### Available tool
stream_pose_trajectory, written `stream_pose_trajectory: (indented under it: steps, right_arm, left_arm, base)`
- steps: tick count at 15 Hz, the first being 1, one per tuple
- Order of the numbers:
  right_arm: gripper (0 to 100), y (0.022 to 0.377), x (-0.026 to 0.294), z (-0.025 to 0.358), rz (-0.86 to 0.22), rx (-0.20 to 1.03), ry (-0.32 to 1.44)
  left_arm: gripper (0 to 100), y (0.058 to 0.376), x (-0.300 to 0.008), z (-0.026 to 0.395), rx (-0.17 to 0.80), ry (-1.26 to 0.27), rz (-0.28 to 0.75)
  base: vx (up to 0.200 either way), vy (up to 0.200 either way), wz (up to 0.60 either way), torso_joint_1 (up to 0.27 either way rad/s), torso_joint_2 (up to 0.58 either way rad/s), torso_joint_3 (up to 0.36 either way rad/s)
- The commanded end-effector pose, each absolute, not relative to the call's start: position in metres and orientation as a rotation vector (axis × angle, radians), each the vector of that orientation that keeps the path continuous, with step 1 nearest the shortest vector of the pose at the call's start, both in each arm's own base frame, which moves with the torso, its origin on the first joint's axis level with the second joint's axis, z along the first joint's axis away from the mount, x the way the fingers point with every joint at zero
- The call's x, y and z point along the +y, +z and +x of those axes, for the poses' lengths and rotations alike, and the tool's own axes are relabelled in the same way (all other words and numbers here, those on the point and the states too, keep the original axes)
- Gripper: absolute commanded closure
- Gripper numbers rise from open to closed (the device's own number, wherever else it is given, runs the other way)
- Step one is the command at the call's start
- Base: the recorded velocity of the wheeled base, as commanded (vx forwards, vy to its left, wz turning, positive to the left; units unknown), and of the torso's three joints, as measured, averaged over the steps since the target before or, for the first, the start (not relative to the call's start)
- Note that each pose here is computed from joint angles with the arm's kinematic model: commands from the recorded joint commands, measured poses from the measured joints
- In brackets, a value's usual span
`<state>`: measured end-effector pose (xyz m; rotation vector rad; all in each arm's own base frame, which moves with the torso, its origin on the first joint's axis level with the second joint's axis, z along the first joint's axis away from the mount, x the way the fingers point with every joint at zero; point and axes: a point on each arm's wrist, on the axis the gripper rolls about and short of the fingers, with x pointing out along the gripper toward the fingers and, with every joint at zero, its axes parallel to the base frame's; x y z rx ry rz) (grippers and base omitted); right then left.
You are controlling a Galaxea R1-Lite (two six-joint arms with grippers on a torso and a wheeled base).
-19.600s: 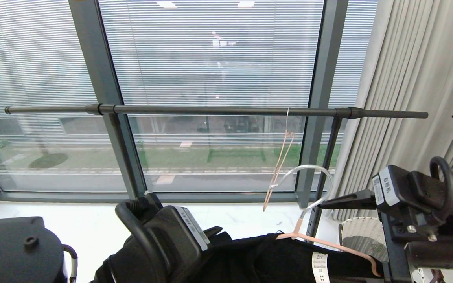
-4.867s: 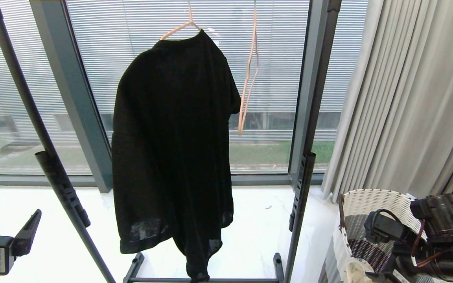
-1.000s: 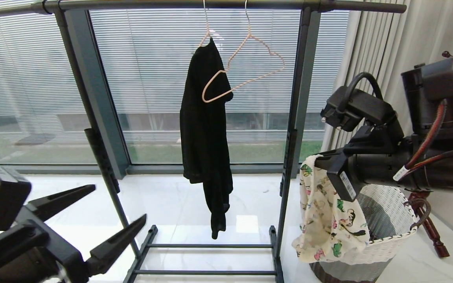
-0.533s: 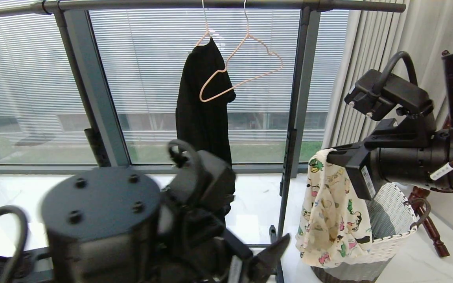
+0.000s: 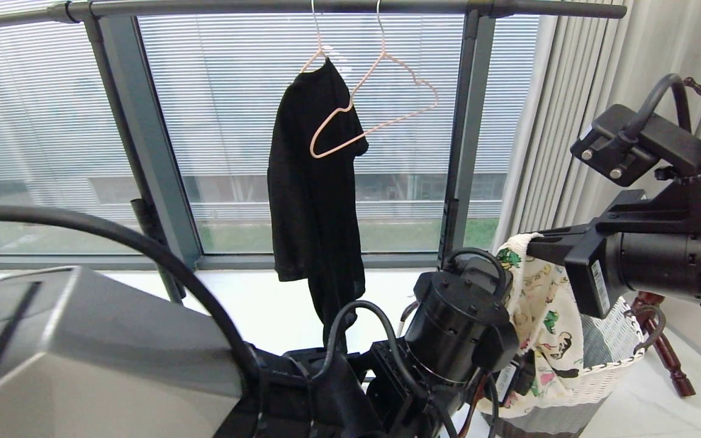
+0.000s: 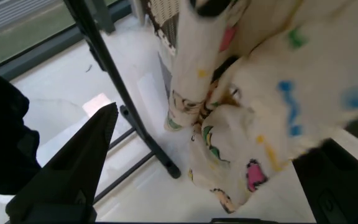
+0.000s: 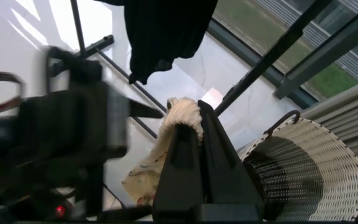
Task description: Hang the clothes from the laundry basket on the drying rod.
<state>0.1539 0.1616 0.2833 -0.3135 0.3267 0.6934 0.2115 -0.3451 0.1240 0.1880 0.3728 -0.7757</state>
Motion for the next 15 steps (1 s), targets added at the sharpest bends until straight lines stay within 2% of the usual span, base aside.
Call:
stream_pose_trajectory:
  steps: [1,3,8,11,15]
  right_arm:
    - [100,0.285,0.160,0.155,-0.307,0.319,0.686]
    - [100,0.285,0.153,0.161,-0.294,0.328,0.669]
    - [100,0.281,0.140,0.180,-0.268,0.353,0.627]
    - [100,0.279,0.139,0.186,-0.266,0.361,0.618]
    - [100,0.279,0.140,0.185,-0.263,0.359,0.641]
  left_arm:
    - [0,0.095,-0.347,0.229,0.425,-0.737,0.220]
    - [0,0.095,-0.345,0.230,0.429,-0.725,0.215]
    - [0,0.120,-0.344,0.206,0.381,-0.778,0.196]
    - [0,0.120,-0.329,0.197,0.402,-0.777,0.219]
    - [0,0.122,-0.328,0.204,0.359,-0.760,0.189]
  base:
    - [0.000,0.000,0.00,0.000,0.00,0.000]
    - [0.000,0.000,0.00,0.000,0.00,0.000]
    - [0.000,0.000,0.00,0.000,0.00,0.000]
    - [0.000,0.000,0.00,0.000,0.00,0.000]
    - [0.000,0.000,0.00,0.000,0.00,0.000]
